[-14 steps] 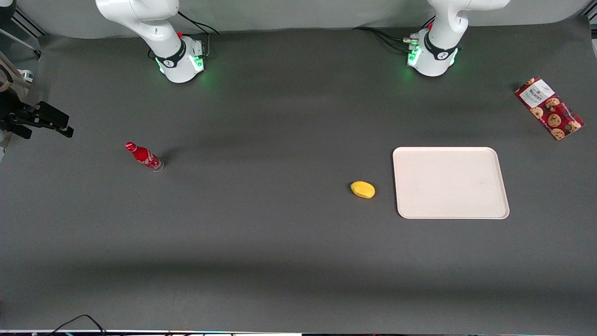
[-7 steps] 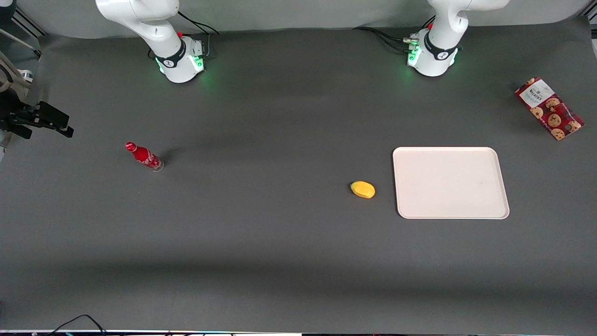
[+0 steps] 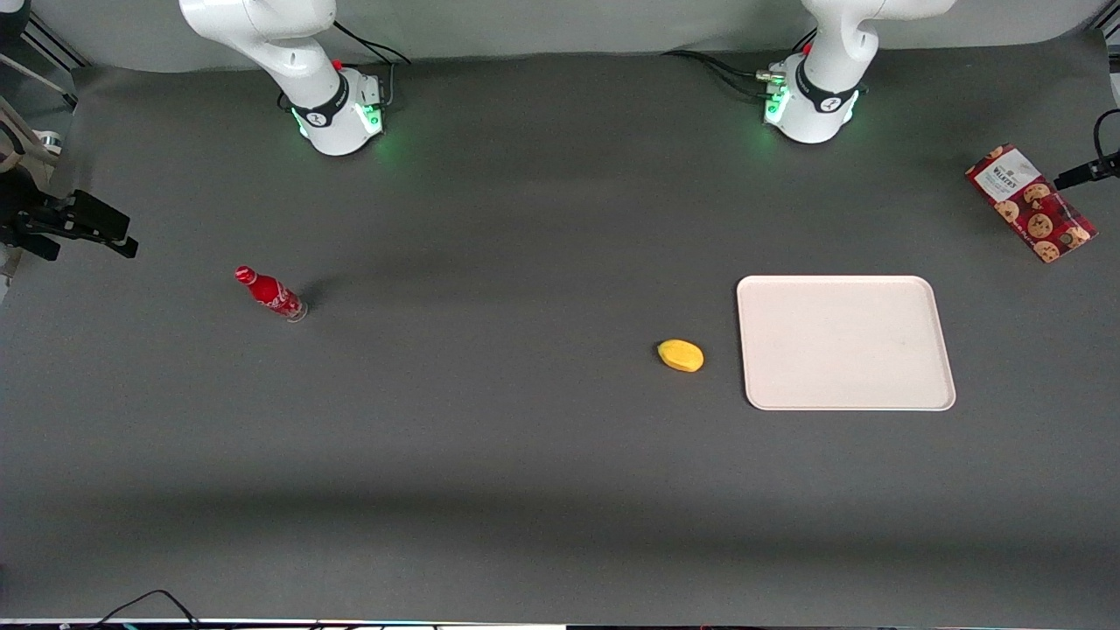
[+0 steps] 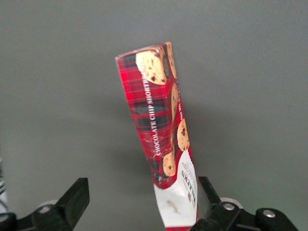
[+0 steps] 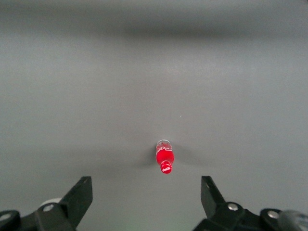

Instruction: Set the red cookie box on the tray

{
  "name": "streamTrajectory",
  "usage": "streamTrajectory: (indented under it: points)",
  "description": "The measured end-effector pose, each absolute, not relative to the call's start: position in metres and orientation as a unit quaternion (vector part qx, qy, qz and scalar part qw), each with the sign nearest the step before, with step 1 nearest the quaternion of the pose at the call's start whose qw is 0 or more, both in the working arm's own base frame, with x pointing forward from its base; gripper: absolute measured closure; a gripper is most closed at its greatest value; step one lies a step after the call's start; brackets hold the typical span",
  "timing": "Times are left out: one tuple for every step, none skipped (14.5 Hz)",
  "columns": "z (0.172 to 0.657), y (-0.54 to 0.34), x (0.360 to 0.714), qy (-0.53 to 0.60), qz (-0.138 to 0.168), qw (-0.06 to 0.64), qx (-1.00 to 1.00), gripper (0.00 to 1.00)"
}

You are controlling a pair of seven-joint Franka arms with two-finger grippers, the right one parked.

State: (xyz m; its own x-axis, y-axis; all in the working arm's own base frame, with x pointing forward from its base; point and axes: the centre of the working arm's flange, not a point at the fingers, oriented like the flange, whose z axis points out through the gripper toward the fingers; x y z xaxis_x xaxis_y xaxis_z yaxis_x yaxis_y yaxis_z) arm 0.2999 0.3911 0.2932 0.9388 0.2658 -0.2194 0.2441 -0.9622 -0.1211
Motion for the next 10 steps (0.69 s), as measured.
streamTrajectory:
  points:
    - [0.285,0.391,0.295,-0.132,0.108,0.040,-0.984,0.00]
    - [0.277,0.391,0.290,-0.134,0.098,0.032,-0.986,0.00]
    - [0.269,0.391,0.287,-0.132,0.089,0.024,-0.987,0.00]
    - [0.260,0.393,0.283,-0.131,0.081,0.017,-0.988,0.00]
    - [0.250,0.395,0.280,-0.131,0.074,0.009,-0.989,0.00]
    - [0.240,0.396,0.276,-0.130,0.069,0.002,-0.989,0.00]
    - [0.229,0.398,0.272,-0.124,0.069,-0.002,-0.990,0.00]
    - [0.220,0.399,0.268,-0.125,0.068,-0.004,-0.990,0.01]
    - [0.213,0.400,0.266,-0.122,0.069,-0.003,-0.990,0.08]
    - [0.209,0.401,0.265,-0.110,0.072,-0.003,-0.991,0.19]
